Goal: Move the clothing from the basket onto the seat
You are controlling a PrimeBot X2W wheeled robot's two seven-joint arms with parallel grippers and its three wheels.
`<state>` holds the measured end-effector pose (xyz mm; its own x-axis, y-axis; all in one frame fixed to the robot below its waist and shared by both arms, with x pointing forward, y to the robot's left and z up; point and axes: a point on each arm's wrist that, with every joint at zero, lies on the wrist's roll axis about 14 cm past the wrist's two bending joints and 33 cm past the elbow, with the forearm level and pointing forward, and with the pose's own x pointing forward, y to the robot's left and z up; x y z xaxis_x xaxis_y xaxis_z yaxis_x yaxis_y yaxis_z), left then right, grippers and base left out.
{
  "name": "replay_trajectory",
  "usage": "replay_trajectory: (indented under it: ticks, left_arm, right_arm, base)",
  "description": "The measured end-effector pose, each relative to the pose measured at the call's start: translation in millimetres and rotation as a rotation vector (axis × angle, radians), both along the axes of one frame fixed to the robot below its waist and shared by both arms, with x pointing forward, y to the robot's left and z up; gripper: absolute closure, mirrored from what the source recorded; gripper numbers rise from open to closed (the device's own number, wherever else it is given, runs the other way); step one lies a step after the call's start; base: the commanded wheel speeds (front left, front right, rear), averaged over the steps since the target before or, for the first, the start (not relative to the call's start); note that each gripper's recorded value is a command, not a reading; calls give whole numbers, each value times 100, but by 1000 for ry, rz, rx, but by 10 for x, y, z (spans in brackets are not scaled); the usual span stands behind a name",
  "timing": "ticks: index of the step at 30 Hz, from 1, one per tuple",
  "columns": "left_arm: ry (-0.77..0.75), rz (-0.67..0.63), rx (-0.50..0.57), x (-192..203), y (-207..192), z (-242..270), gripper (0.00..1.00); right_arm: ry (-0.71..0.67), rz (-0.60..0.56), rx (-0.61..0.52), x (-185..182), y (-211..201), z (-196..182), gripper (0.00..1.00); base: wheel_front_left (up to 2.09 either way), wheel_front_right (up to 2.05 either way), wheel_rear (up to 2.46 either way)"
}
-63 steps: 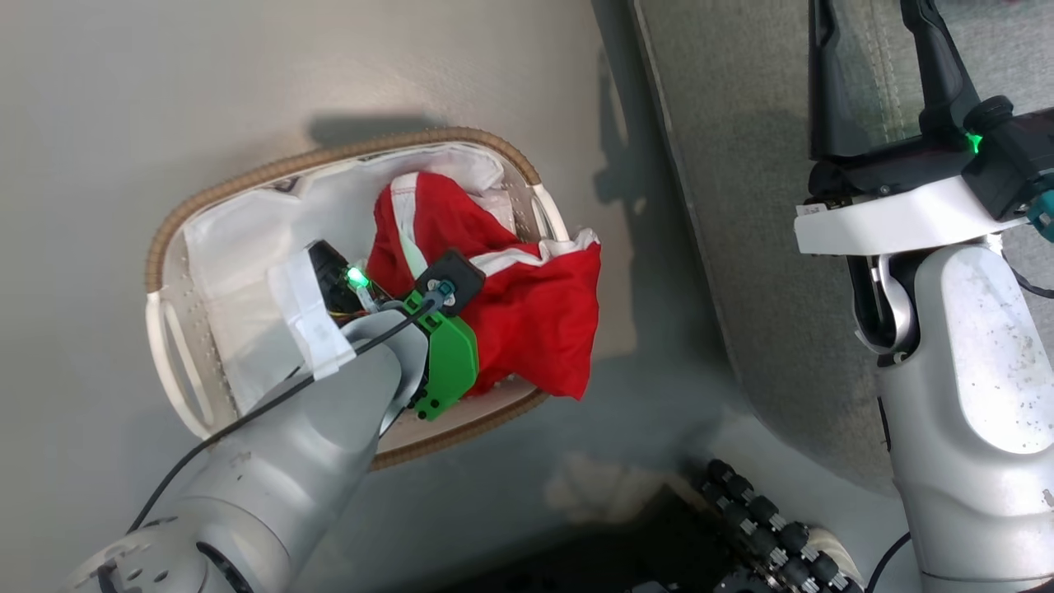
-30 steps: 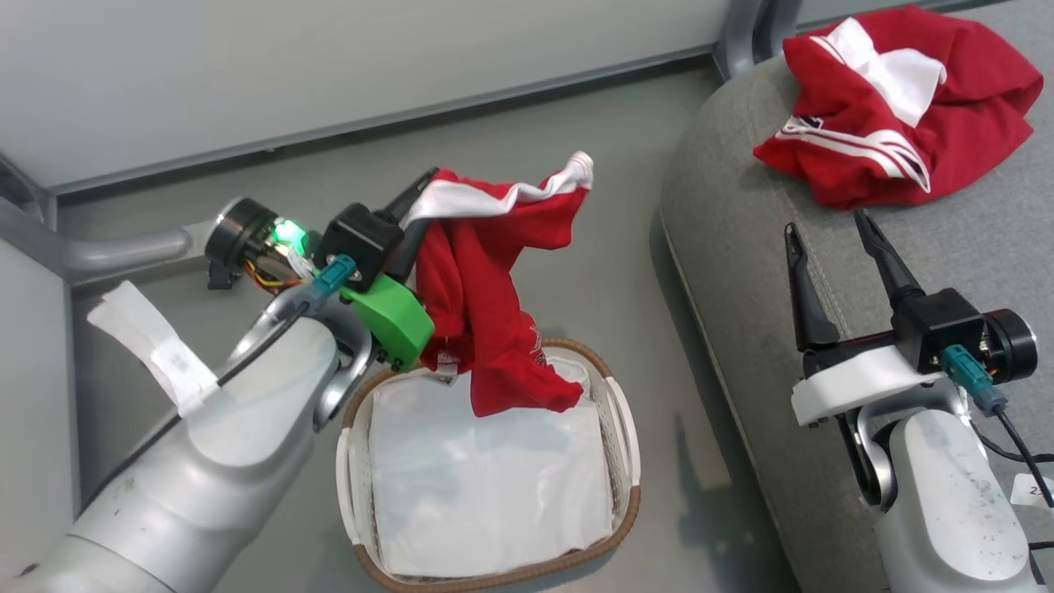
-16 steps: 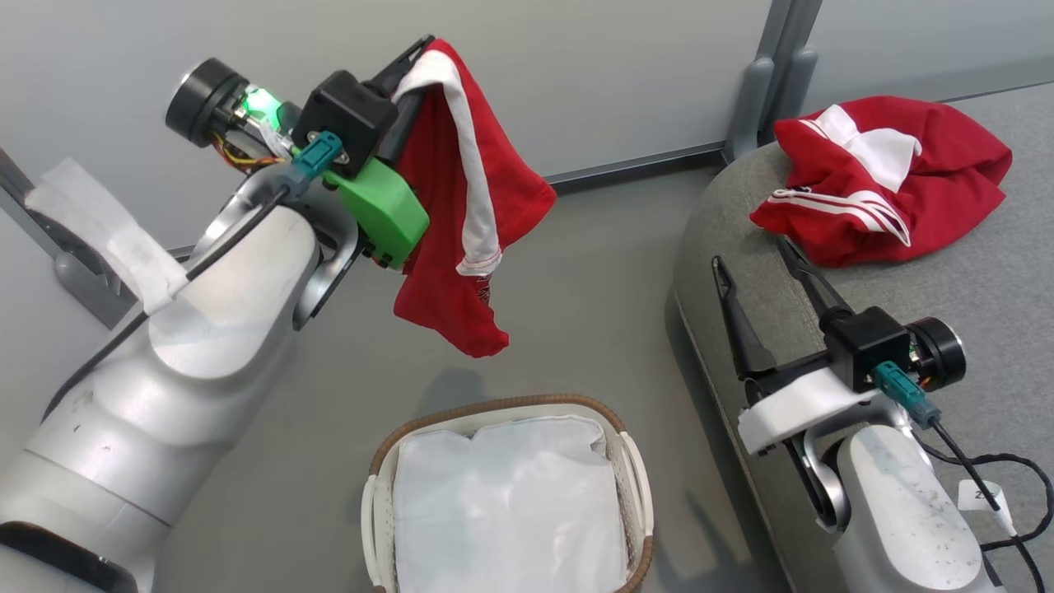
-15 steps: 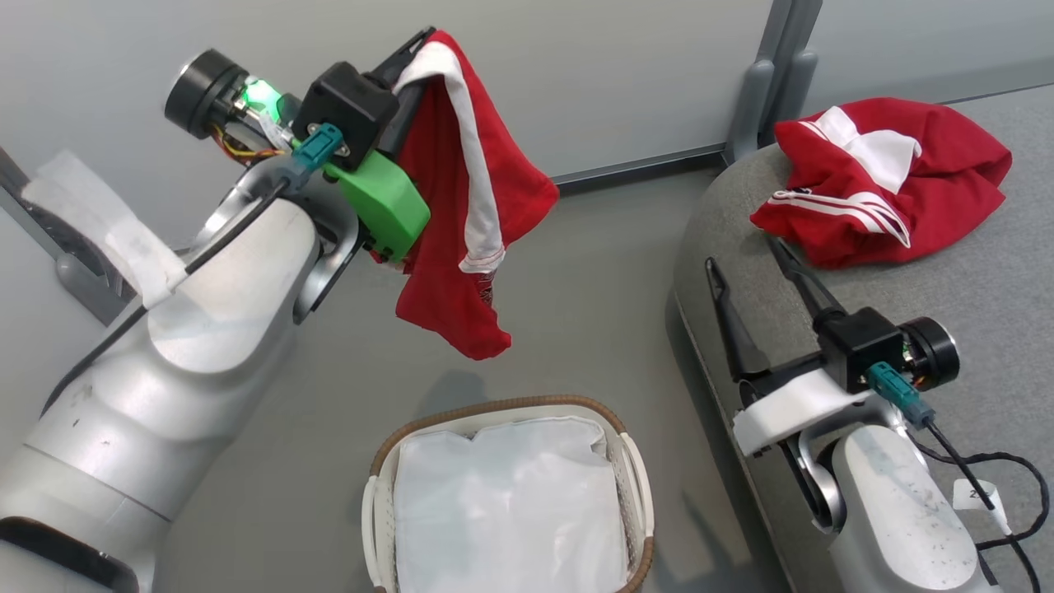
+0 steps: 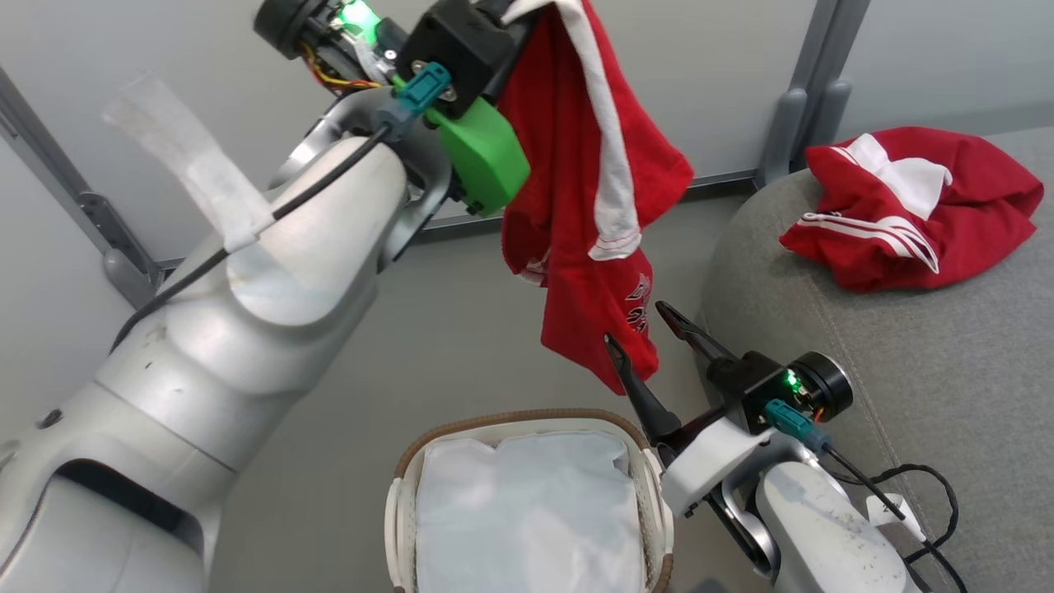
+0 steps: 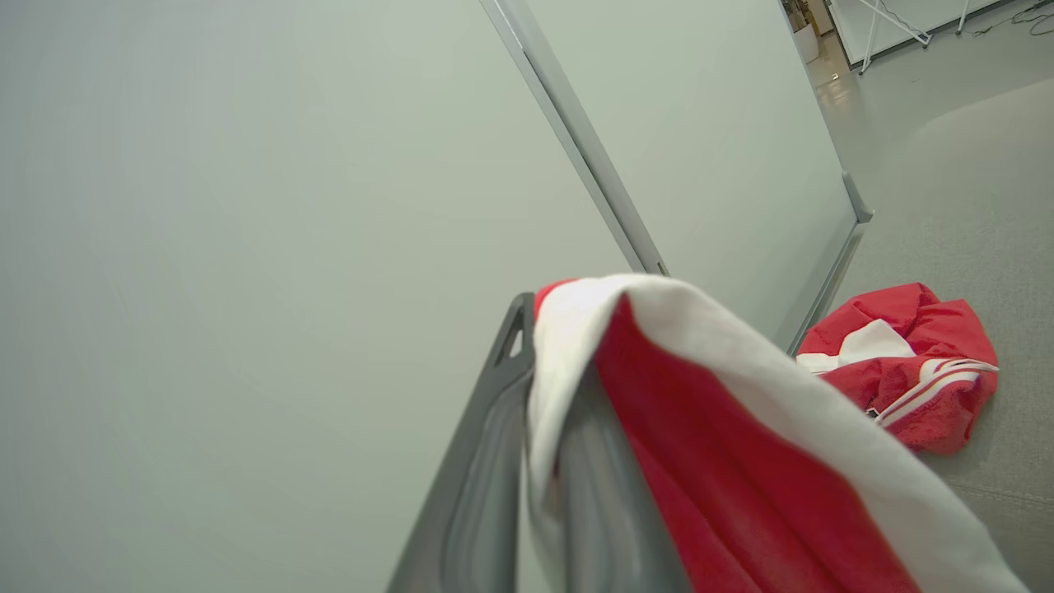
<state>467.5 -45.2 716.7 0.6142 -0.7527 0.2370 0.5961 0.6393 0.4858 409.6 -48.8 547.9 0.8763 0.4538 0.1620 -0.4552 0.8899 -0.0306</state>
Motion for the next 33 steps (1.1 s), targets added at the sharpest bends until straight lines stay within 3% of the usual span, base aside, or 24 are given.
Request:
replay_trajectory:
  ticks: [14, 15, 17, 28, 30, 32, 33]
  left_arm:
    - [-52, -40, -10, -329, -134, 363, 100]
    - [-47, -39, -17, -336, -122, 373, 100]
    - [-42, -36, -23, -346, -108, 377, 100]
    - [51, 5, -52, -204, 23, 41, 100]
    - [88, 7, -73, -186, 38, -50, 93]
    - [119, 11, -90, -168, 66, -143, 79]
    - [137, 13, -92, -161, 82, -217, 58]
  right_arm:
    - [15, 114, -74, 191, 431, -1, 0]
    - [11, 113, -76, 208, 435, 14, 48]
    - [6, 112, -78, 225, 438, 37, 100]
    - [-2, 48, -52, 264, 226, 91, 100]
    - [-5, 32, -43, 264, 170, 106, 100]
    - [4, 9, -2, 269, 94, 126, 100]
    - [9, -4, 28, 276, 50, 143, 100]
  base:
    - [0, 0, 0]
    - [0, 0, 0]
    - [0, 0, 0]
    - [0, 0, 0]
    - [0, 0, 0]
    - [0, 0, 0]
    - [0, 0, 0]
